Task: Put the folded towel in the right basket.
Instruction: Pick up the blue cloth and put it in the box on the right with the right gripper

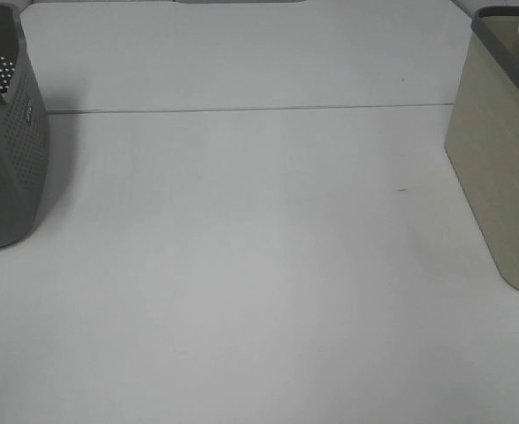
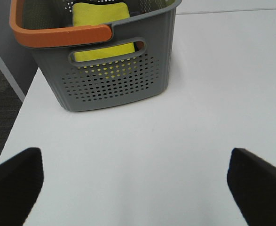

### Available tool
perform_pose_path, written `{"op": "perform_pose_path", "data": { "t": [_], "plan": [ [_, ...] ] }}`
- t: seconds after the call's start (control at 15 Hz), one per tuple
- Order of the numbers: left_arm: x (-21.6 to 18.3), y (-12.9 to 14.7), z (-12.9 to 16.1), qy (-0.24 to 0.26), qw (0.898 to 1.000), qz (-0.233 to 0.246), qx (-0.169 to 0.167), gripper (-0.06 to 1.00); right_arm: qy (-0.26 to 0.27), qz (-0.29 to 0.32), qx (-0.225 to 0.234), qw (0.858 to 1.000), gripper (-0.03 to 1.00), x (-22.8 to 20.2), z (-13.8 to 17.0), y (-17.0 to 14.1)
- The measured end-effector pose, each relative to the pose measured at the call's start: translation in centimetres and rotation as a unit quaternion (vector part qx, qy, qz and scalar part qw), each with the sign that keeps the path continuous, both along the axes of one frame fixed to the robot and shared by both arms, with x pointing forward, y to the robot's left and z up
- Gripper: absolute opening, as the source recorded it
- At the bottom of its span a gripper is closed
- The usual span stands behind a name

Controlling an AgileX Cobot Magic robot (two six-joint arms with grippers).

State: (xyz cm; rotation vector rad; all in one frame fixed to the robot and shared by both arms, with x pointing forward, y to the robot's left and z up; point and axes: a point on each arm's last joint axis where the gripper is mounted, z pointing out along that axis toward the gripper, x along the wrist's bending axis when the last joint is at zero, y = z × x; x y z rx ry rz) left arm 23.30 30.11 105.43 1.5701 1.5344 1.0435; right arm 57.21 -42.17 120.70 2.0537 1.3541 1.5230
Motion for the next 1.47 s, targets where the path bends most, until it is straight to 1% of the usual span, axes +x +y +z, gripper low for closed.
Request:
{"op": "perform_pose_path", "data": {
  "t": [0.07,0.13,0.27,0.53,0.6,0.8,1.0,1.13,1.27,1.47],
  "plan": [
    [0.0,0.0,0.0,0.0,1.0,0.0,0.0,0.99,-0.017,-0.016,0.007,1.0,0.06,0.1,0.3,-0.4],
    [0.0,0.0,0.0,0.0,1.0,0.0,0.0,0.99,-0.024,-0.019,0.012,0.999,0.06,0.2,0.4,-0.4],
    [0.0,0.0,0.0,0.0,1.0,0.0,0.0,0.99,-0.021,-0.012,0.011,1.0,0.06,0.7,-0.2,-0.7],
    [0.0,0.0,0.0,0.0,1.0,0.0,0.0,0.99,0.037,0.004,0.006,0.999,0.06,2.6,-4.0,-1.9],
    [0.0,0.0,0.0,0.0,1.0,0.0,0.0,0.99,0.046,0.004,0.009,0.999,0.06,2.7,-4.6,-2.0],
    [0.0,0.0,0.0,0.0,1.0,0.0,0.0,0.99,0.104,0.005,0.036,0.994,0.06,2.9,-8.7,-2.1],
    [0.0,0.0,0.0,0.0,1.0,0.0,0.0,0.99,0.172,0.017,0.076,0.982,0.06,1.9,-13.0,-1.5],
    [0.0,0.0,0.0,0.0,1.0,0.0,0.0,0.99,0.22,0.042,0.107,0.969,0.06,0.8,-15.3,-0.6],
    [0.0,0.0,0.0,0.0,1.0,0.0,0.0,0.99,0.258,0.05,0.129,0.956,0.06,-0.2,-17.6,0.0],
    [0.0,0.0,0.0,0.0,1.0,0.0,0.0,0.99,0.278,0.061,0.144,0.948,0.06,-0.8,-18.5,0.5]
  ]
}}
